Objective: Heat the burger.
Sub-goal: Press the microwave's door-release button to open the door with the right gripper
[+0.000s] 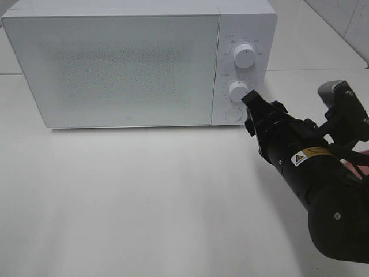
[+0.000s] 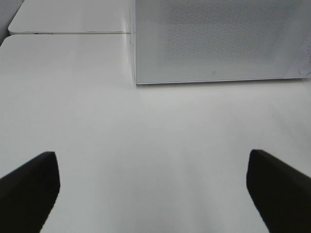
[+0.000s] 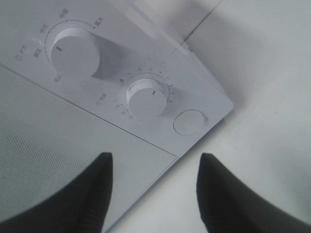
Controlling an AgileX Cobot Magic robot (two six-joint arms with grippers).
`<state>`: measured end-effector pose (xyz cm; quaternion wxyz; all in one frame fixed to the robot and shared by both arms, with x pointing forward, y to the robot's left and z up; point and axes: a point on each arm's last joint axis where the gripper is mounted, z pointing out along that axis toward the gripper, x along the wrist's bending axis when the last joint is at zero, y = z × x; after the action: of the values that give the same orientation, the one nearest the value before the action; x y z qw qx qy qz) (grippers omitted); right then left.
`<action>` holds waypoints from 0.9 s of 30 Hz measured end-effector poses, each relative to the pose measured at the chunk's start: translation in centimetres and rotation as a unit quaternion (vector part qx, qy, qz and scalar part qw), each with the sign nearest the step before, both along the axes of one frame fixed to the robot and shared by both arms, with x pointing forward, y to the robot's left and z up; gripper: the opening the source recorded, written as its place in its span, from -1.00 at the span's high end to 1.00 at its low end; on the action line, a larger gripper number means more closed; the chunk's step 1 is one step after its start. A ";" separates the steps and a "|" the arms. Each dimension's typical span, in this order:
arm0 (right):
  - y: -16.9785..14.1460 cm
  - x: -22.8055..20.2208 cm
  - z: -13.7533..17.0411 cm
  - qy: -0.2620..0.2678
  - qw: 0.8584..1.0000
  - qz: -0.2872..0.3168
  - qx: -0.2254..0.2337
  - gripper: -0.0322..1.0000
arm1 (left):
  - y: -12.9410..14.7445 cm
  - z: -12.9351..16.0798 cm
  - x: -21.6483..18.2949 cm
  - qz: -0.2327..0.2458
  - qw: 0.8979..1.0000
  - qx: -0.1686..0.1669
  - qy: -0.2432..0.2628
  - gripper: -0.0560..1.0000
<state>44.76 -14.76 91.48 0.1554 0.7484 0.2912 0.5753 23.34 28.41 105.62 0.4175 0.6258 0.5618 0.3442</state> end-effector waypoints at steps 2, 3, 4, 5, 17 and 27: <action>0.0 0.0 0.0 0.008 0.997 -0.023 0.076 0.20 | 0.0 0.0 0.0 0.000 1.000 0.000 0.000 -0.98; 0.0 0.0 0.0 0.008 0.997 -0.023 0.076 0.20 | 0.0 0.0 0.0 0.000 1.000 0.000 0.000 -0.98; 0.0 0.0 0.0 0.010 0.995 -0.029 0.095 0.26 | 0.0 0.0 0.0 0.000 1.000 0.000 0.000 -0.98; 0.0 0.0 0.0 0.016 0.990 -0.041 0.137 0.40 | 0.0 0.0 0.0 0.000 1.000 0.000 0.000 -0.98; 0.3 -0.5 -1.2 0.100 0.960 -0.079 0.249 0.94 | 0.0 0.0 0.0 0.000 1.000 0.000 0.000 -0.98; 1.0 0.4 -1.5 0.111 0.951 -0.100 0.271 0.94 | 0.0 0.0 0.0 0.000 1.000 0.000 0.000 -0.98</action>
<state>45.12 -13.73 89.96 -0.0294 0.8470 0.0634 0.5270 23.34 28.41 105.62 0.4175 0.6258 0.5618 0.3442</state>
